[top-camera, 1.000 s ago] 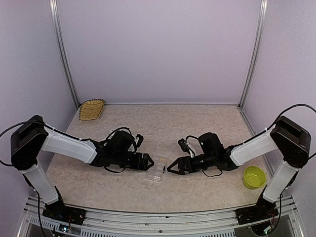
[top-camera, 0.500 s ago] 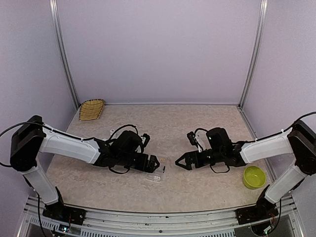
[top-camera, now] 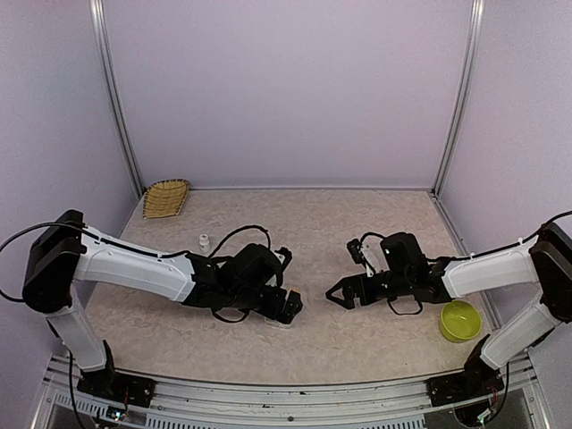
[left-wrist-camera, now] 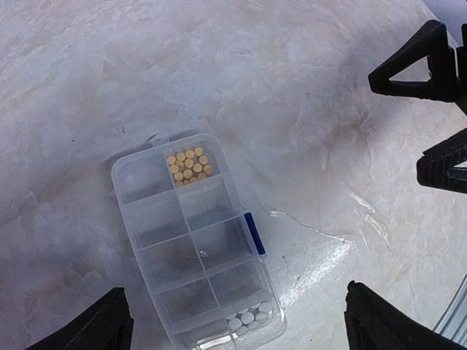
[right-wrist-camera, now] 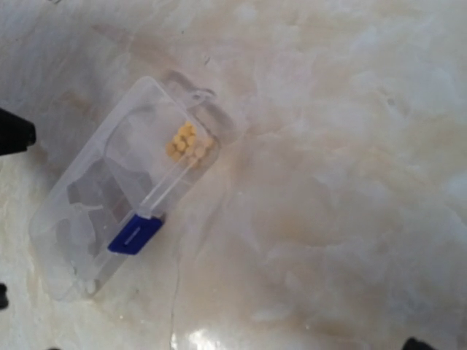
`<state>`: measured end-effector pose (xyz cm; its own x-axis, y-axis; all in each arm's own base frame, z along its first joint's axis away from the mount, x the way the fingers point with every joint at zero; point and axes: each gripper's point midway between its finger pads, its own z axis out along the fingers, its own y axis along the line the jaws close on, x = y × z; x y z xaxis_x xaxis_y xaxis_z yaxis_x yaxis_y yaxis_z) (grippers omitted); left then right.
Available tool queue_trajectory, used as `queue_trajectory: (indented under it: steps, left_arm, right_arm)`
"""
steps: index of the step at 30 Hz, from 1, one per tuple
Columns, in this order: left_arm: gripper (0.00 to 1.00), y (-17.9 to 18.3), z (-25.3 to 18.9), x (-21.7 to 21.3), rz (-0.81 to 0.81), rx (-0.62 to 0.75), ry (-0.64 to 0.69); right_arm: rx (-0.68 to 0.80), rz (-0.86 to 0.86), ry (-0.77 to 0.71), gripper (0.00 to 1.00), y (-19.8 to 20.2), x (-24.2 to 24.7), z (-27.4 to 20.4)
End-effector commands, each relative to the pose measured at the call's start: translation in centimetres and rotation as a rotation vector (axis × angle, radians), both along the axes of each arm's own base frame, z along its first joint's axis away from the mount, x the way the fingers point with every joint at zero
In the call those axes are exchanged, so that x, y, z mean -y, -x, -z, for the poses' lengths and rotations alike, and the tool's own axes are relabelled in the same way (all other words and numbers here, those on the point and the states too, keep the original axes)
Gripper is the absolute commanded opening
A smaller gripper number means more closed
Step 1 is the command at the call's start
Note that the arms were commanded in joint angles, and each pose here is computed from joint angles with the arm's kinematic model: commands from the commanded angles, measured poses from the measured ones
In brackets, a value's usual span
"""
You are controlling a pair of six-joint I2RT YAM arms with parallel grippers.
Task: Sort the pills into containers
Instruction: Adjust the pill container at the center of the board.
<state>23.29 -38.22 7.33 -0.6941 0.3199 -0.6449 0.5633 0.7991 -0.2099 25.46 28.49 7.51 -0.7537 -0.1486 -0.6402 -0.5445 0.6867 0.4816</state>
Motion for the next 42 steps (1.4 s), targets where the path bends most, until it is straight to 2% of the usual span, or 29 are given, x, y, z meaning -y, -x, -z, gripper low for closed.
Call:
queue_trajectory:
  steps: [1,20,42]
  left_arm:
    - [0.99,0.0,0.8,-0.3,-0.012,0.050,-0.116]
    - [0.99,0.8,2.9,-0.2,-0.022,0.158,-0.338]
    - [0.99,0.8,3.3,-2.0,-0.043,0.178,-0.396]
  right_arm:
    - [0.004,0.005,0.012,1.00,0.1,0.6,0.4]
    - [-0.015,-0.004,-0.001,1.00,0.3,0.3,1.0]
    - [-0.023,-0.009,-0.010,1.00,0.1,-0.1,0.9]
